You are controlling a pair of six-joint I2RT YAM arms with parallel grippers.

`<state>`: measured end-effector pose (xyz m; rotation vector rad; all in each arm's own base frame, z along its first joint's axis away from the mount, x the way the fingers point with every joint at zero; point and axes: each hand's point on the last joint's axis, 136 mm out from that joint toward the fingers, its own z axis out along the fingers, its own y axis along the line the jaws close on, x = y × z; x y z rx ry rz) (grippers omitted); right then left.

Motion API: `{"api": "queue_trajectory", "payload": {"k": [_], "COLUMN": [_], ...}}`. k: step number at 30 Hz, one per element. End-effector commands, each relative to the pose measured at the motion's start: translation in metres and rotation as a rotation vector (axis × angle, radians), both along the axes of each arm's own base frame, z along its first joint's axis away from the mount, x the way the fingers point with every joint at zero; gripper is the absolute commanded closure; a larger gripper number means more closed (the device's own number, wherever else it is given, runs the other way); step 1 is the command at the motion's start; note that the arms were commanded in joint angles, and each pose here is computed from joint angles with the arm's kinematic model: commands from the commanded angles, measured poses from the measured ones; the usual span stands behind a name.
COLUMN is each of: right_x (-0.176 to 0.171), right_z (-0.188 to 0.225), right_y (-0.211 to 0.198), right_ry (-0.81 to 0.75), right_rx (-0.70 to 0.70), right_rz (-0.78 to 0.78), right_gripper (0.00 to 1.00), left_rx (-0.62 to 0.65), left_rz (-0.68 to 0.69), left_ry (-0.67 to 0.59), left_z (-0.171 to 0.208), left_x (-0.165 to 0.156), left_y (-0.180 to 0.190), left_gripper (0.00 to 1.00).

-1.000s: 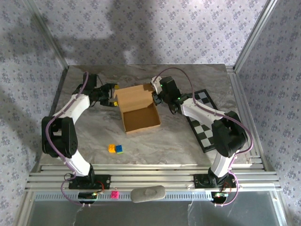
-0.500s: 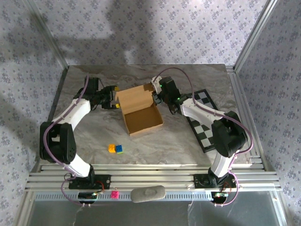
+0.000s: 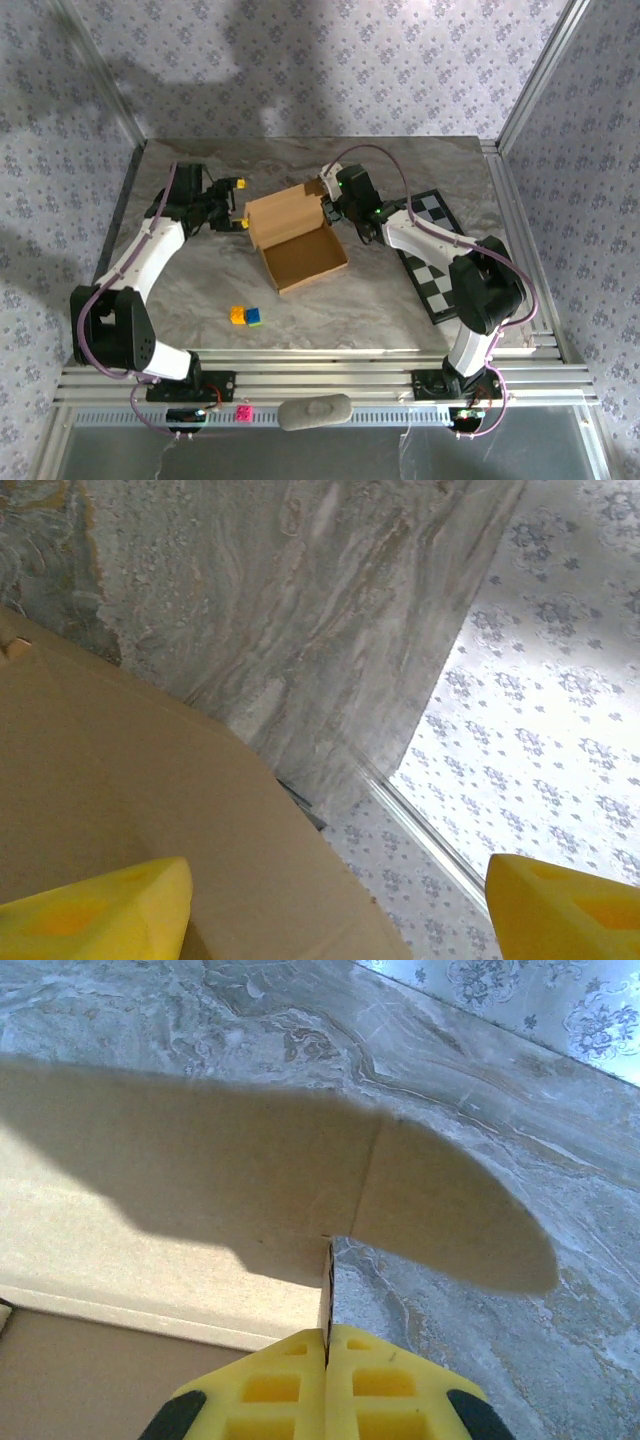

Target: Fold the paper box

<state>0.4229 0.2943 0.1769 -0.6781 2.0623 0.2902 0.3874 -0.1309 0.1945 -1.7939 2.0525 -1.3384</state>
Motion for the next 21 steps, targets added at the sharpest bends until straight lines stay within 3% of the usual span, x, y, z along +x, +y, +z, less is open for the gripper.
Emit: {"api": "queue_trajectory", "payload": {"k": [1, 13, 21], "right_x": [-0.005, -0.002, -0.002], "right_z": [0.003, 0.003, 0.003], "right_y": [0.003, -0.002, 0.002], "right_ry": [0.006, 0.011, 0.015], "right_rx": [0.019, 0.017, 0.021], "right_rz": [0.011, -0.004, 0.005], "right_gripper": [1.00, 1.00, 1.00], "left_rx": [-0.100, -0.066, -0.069], "left_rz": [0.050, 0.020, 0.022], "left_ry": [0.166, 0.215, 0.227], "left_z": [-0.011, -0.020, -0.031], "left_x": [-0.019, -0.045, -0.051], "left_y": [-0.005, 0.001, 0.009], "left_gripper": [0.22, 0.19, 0.07]}}
